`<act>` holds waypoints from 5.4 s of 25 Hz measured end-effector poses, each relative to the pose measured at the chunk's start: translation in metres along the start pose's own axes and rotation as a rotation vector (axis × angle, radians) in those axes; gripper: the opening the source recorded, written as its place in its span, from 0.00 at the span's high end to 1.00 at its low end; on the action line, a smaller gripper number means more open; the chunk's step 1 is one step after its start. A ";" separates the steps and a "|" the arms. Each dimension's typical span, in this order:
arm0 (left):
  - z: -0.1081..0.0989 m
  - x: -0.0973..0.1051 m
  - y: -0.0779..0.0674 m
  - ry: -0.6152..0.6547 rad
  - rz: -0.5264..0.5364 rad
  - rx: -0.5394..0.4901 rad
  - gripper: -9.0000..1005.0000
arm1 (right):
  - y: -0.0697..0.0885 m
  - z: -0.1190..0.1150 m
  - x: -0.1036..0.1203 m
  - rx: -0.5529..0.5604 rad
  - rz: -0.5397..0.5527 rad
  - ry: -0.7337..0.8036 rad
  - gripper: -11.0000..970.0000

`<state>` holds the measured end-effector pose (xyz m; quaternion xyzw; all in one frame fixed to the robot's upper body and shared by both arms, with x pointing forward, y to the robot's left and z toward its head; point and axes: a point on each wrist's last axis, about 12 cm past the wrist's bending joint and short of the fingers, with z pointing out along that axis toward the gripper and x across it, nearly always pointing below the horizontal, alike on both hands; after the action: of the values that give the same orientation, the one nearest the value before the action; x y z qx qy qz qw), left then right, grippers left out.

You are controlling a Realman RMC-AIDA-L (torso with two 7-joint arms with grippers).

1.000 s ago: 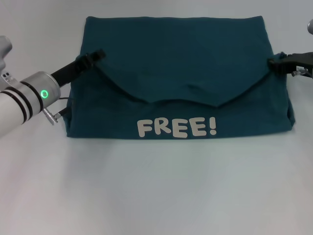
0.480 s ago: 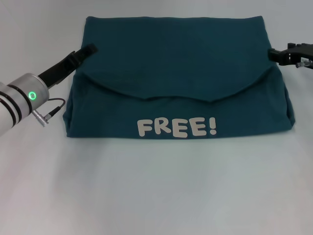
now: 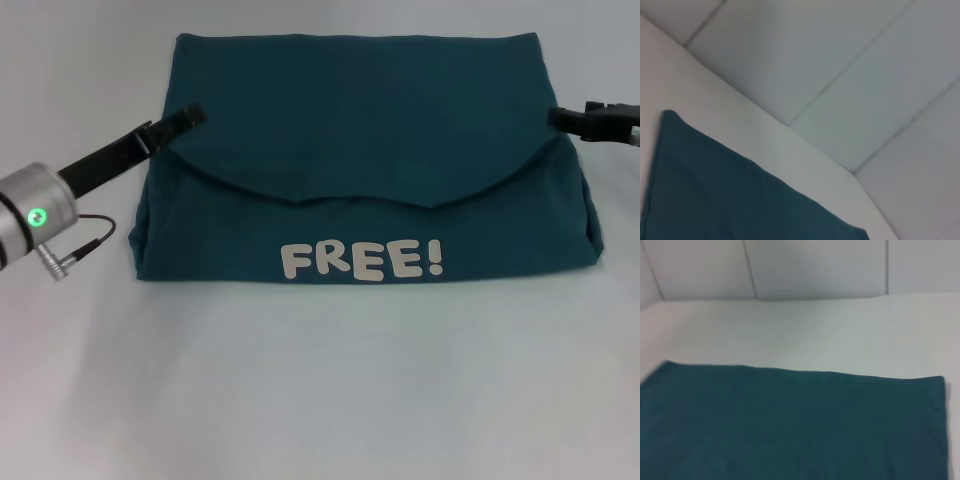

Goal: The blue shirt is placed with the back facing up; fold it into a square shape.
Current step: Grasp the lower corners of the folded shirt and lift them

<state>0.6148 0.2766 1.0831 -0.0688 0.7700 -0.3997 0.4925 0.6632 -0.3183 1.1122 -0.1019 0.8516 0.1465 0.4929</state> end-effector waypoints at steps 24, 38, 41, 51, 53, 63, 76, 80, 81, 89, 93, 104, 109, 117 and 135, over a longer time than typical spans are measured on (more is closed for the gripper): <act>-0.069 0.025 0.031 0.216 0.262 -0.078 0.18 | -0.014 -0.064 0.034 -0.258 0.360 0.126 0.37; -0.040 0.041 0.029 0.287 0.378 -0.181 0.18 | -0.013 -0.064 0.040 -0.255 0.400 0.138 0.37; -0.036 0.043 0.029 0.297 0.390 -0.190 0.18 | -0.013 -0.064 0.041 -0.254 0.407 0.140 0.37; -0.033 0.045 0.026 0.313 0.403 -0.176 0.19 | -0.015 -0.063 0.042 -0.238 0.411 0.136 0.37; -0.033 0.045 0.026 0.316 0.407 -0.173 0.19 | -0.015 -0.063 0.042 -0.235 0.412 0.135 0.37; -0.032 0.044 0.028 0.324 0.423 -0.200 0.39 | -0.016 -0.063 0.043 -0.231 0.413 0.135 0.37; -0.032 0.042 0.028 0.319 0.419 -0.207 0.92 | -0.022 -0.068 0.051 -0.189 0.401 0.212 0.37; -0.032 0.042 0.028 0.318 0.414 -0.208 0.99 | -0.025 -0.069 0.053 -0.169 0.393 0.244 0.37; -0.032 0.041 0.028 0.318 0.414 -0.206 0.99 | -0.026 -0.069 0.053 -0.162 0.392 0.248 0.37; -0.032 0.041 0.028 0.318 0.411 -0.202 0.98 | -0.022 -0.060 0.058 -0.125 0.354 0.283 0.37; -0.032 0.039 0.027 0.317 0.408 -0.202 0.98 | -0.014 -0.050 0.059 -0.109 0.327 0.289 0.37; -0.028 0.036 0.025 0.313 0.414 -0.197 0.97 | -0.009 -0.043 0.066 -0.092 0.332 0.286 0.41; -0.027 0.035 0.025 0.313 0.416 -0.195 0.97 | -0.006 -0.042 0.065 -0.114 0.316 0.290 0.63; -0.028 0.035 0.025 0.313 0.403 -0.192 0.97 | -0.008 -0.047 0.069 -0.123 0.312 0.290 0.94; -0.103 0.030 0.013 0.382 0.194 -0.030 0.96 | -0.018 -0.098 0.086 -0.282 0.239 0.284 0.95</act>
<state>0.5197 0.3267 1.0727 0.0754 0.8581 -0.3448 0.3729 0.5467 -0.3717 1.0808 -0.0880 0.8895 0.3055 0.3281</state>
